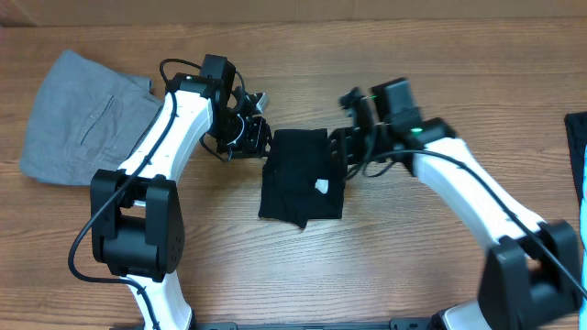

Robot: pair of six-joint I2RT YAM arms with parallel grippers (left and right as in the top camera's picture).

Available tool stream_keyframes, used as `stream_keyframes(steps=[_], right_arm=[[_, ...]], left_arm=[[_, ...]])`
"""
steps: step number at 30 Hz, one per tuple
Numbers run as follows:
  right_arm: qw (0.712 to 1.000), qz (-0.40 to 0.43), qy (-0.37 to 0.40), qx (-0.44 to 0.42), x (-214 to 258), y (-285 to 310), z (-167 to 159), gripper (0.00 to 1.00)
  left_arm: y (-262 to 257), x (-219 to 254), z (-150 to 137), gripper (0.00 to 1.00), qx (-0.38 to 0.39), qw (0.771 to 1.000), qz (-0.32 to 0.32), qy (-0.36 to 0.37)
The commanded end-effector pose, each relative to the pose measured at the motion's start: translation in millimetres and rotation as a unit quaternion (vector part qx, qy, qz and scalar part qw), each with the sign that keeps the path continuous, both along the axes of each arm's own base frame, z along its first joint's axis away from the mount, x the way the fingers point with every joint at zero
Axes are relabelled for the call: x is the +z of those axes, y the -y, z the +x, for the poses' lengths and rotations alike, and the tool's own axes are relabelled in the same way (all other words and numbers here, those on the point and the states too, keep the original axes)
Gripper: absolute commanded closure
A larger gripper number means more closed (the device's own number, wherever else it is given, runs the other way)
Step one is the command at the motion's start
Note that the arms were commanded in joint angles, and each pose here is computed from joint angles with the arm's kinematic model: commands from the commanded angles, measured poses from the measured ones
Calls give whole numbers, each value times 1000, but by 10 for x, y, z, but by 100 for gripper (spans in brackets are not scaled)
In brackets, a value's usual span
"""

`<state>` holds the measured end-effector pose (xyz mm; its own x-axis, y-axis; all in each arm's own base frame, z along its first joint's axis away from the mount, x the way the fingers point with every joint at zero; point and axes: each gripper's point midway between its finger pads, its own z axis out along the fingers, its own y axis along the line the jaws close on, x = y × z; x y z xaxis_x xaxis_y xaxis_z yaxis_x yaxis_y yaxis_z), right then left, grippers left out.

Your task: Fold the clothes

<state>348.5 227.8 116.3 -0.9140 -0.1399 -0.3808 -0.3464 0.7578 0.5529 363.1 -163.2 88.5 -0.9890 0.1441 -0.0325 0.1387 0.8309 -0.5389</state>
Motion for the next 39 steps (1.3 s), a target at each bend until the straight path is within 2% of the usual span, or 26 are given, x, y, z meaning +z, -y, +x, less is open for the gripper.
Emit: stream_keyframes(steps=[1, 4, 7, 12, 17, 23, 28, 30, 33, 36, 39], right_arm=[[999, -20, -36, -9, -381, -137, 28, 72], [998, -15, -51, -21, -657, -232, 127, 87], [994, -35, -78, -74, -897, -146, 216, 96], [953, -126, -132, -243, -1212, 530, 338, 96], [921, -138, -198, -305, -1232, 919, 207, 96], [900, -141, -242, -335, -1031, 1049, -7, 96], [917, -113, -179, -339, -506, 1064, 105, 96], [932, -109, -117, -325, -169, 1108, 193, 96], [955, -95, -24, -280, 279, 1088, 281, 95], [970, -91, 26, -223, 442, 1014, 294, 96], [971, -107, 24, -213, 292, 1028, 320, 96]], left_arm=[[-5, 204, 7, 63, 0, 1000, -16, 13], [-36, 196, -72, 65, -6, 1000, -12, -1], [-51, 195, -114, 65, -8, 1000, -11, -9], [-64, 194, -191, 65, -17, 1000, -9, -21], [-63, 194, -203, 63, -22, 1000, -9, -20], [83, 188, -169, 60, -42, 999, -12, 2], [344, 184, -242, 57, -70, 997, -12, 11], [418, 170, -331, 59, -59, 998, -1, -13], [584, 159, -407, 62, -77, 997, 5, -8], [687, 103, -400, 71, -71, 997, 36, 4], [697, 20, -411, 82, -48, 995, 88, 8]])
